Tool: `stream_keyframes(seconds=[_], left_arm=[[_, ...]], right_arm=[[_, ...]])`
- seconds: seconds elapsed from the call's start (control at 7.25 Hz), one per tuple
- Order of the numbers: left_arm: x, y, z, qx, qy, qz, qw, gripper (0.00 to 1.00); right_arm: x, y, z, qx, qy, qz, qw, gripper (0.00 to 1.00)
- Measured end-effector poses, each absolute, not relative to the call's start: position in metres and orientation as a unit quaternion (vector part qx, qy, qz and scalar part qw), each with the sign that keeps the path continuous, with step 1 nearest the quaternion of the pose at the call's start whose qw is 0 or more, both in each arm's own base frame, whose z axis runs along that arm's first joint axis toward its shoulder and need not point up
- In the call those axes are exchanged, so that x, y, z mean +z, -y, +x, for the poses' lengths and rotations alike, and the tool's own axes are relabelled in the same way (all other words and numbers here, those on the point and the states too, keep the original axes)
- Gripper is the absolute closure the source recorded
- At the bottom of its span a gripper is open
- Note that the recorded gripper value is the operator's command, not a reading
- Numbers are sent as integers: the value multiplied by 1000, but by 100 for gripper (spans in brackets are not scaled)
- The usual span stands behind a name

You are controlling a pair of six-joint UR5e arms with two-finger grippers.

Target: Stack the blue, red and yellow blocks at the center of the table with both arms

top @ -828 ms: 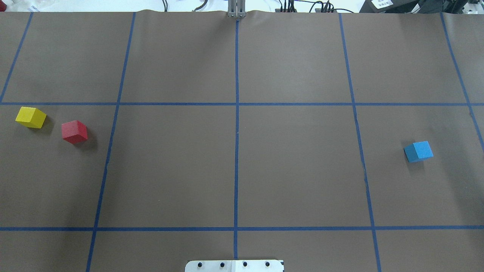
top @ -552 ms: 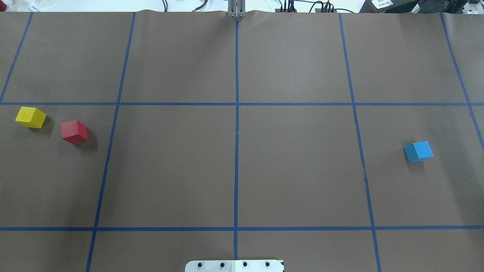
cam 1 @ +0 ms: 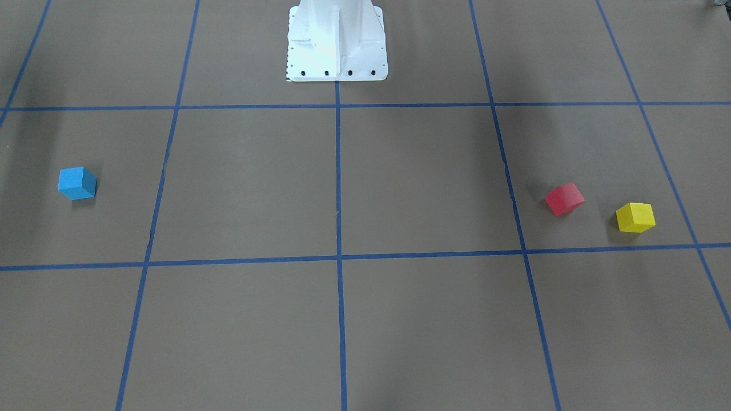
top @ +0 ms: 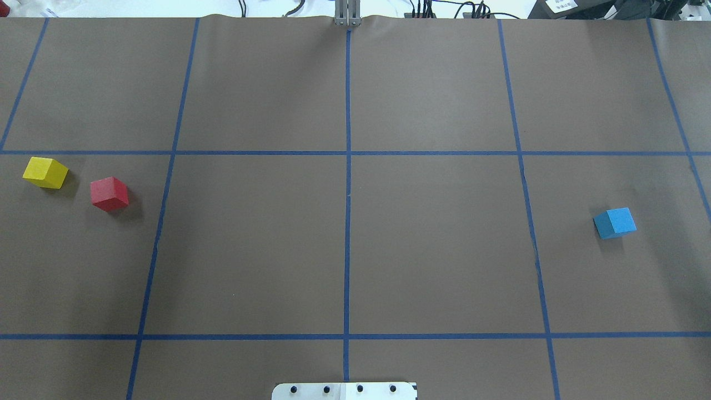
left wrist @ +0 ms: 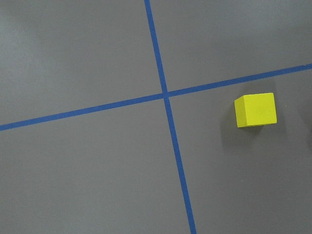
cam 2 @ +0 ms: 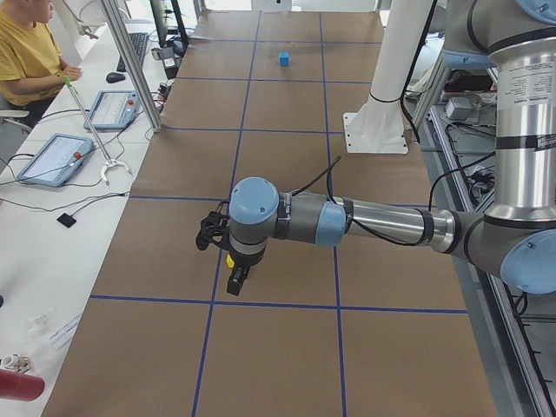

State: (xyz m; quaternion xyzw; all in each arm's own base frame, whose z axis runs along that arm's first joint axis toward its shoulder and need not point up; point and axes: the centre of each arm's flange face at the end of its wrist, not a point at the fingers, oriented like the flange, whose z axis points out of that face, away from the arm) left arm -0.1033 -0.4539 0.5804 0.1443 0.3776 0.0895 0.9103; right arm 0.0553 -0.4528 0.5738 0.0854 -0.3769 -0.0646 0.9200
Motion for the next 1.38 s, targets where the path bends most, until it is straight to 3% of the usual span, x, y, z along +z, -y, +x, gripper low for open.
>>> stream_keyframes(seconds=[0.69, 1.38], left_arm=[[582, 462, -101, 64, -382, 167, 907, 0], [610, 462, -100, 71, -380, 182, 904, 0]], right_arm=[[498, 456, -85, -30, 407, 97, 908, 0], [547, 422, -213, -9, 390, 127, 912, 2]])
